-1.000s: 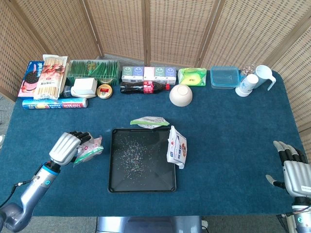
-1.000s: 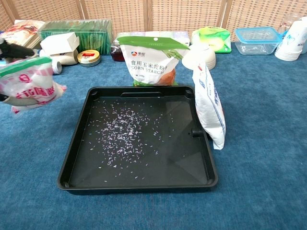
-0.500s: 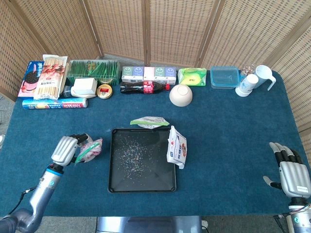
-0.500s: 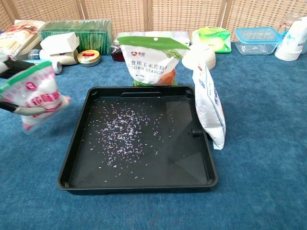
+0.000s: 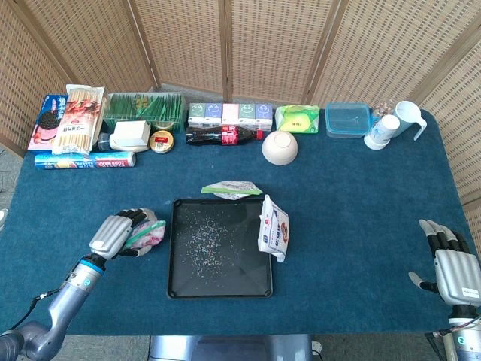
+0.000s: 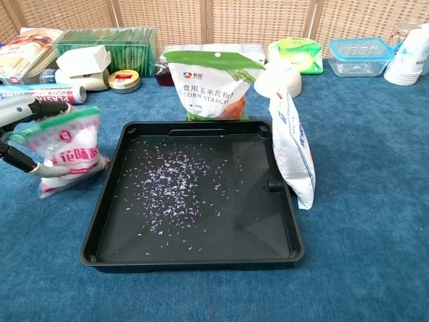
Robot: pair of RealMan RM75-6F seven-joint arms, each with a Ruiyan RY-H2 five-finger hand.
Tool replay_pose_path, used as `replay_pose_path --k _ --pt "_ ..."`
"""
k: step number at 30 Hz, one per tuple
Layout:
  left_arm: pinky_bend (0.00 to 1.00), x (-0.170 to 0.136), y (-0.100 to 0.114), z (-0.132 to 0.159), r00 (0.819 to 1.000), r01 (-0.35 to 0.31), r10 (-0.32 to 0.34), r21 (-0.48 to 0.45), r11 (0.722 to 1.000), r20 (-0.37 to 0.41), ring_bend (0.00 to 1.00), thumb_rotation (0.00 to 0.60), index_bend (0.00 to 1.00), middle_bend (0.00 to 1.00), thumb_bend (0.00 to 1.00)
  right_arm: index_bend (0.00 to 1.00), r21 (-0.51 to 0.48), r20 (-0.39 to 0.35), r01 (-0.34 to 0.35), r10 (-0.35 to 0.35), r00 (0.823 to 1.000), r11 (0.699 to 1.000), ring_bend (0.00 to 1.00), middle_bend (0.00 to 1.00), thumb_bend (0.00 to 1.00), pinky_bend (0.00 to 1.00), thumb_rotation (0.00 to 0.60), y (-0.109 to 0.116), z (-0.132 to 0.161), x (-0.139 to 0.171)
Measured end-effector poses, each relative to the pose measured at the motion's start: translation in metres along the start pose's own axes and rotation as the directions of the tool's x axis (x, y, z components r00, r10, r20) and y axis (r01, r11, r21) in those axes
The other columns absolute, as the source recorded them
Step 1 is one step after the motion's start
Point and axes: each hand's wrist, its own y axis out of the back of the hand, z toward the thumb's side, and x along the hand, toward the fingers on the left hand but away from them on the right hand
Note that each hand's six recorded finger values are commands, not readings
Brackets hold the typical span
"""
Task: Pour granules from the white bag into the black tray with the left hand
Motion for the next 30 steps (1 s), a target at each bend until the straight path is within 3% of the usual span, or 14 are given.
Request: replay_pose_path --k 4,12,19,24,30 --pt "0.14 -0.001 0.003 -0.002 1.000 -0.001 0.001 -0.007 1.000 -0.002 0.06 0.600 0.06 0.05 0.01 0.03 0.001 0.002 -0.001 0.001 1.000 1.000 0.12 0.10 0.00 0.10 0.600 0.000 0.000 0.000" --pt "0.11 -0.008 0.011 -0.007 1.000 -0.011 0.011 -0.012 1.000 -0.012 0.03 0.600 0.05 0.01 0.00 0.03 0.004 0.003 -0.005 0.005 1.000 1.000 0.12 0.10 0.00 0.10 0.600 -0.001 0.000 0.000" --pt "0.08 -0.029 0.032 -0.025 0.999 0.008 -0.004 0.068 0.998 -0.052 0.01 0.600 0.02 0.00 0.00 0.03 0.003 0.003 -0.006 0.006 1.000 1.000 0.12 0.10 0.00 0.10 0.600 0.000 0.000 0.001" --pt "0.08 -0.054 0.056 -0.046 0.994 -0.011 0.027 0.144 0.989 -0.110 0.01 0.600 0.02 0.00 0.00 0.03 0.003 0.002 -0.004 0.004 1.000 1.000 0.12 0.10 0.00 0.10 0.600 0.000 0.001 0.001" --pt "0.08 -0.088 0.081 -0.064 0.981 -0.084 0.113 0.186 0.979 -0.156 0.01 0.600 0.02 0.00 0.00 0.03 0.003 0.003 0.002 -0.002 1.000 1.000 0.12 0.10 0.00 0.10 0.600 0.002 0.001 0.001"
